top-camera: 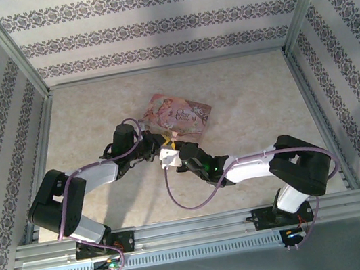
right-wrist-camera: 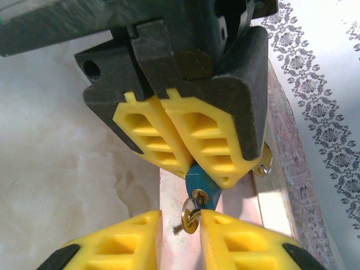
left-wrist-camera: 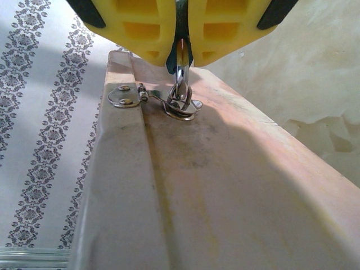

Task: Unlock a padlock with a key

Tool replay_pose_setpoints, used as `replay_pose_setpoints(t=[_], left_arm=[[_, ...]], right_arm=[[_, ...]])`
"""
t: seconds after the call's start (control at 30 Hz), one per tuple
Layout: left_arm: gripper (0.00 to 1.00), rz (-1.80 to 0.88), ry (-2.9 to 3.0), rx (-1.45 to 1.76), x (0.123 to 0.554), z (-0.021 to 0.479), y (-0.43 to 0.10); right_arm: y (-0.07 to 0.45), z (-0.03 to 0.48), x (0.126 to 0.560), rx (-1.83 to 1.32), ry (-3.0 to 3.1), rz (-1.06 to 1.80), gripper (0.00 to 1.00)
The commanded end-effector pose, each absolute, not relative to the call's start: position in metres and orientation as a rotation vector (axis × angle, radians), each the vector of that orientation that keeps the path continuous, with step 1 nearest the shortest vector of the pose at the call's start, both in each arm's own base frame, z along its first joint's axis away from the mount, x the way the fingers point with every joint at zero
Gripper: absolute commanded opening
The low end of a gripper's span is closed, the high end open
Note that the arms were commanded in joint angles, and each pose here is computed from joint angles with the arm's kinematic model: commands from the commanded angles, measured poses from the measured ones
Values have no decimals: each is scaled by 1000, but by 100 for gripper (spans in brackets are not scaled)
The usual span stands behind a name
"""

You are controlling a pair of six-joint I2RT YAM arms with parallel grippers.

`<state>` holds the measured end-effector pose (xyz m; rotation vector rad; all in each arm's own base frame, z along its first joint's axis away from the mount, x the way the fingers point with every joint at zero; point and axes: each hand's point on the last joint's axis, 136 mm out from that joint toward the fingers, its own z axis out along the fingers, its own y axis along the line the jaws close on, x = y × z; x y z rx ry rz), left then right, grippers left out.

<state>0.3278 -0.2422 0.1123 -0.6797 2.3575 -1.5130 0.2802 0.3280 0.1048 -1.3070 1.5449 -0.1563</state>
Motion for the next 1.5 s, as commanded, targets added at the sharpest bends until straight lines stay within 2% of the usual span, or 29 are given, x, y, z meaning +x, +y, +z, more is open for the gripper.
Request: replay_pose_setpoints(t=[0.0, 0.3, 0.5, 1.13, 1.47], left_arm=[[7, -1579, 2274, -570, 333, 146, -253], [7, -1588, 2269, -571, 334, 146, -254], [7, -1588, 2269, -573, 334, 145, -254], [7, -1588, 2269, -580, 334, 142, -255], [7, -1582, 2269, -577, 333, 143, -257]], right_arm=[[334, 112, 288, -1264, 1544, -151, 21], [339, 111, 294, -1216, 1552, -142, 18], [338, 112, 298, -1190, 1551, -158, 10], [340, 127, 299, -1050, 1593, -62, 0], [347, 141, 301, -907, 1646, 93, 0]])
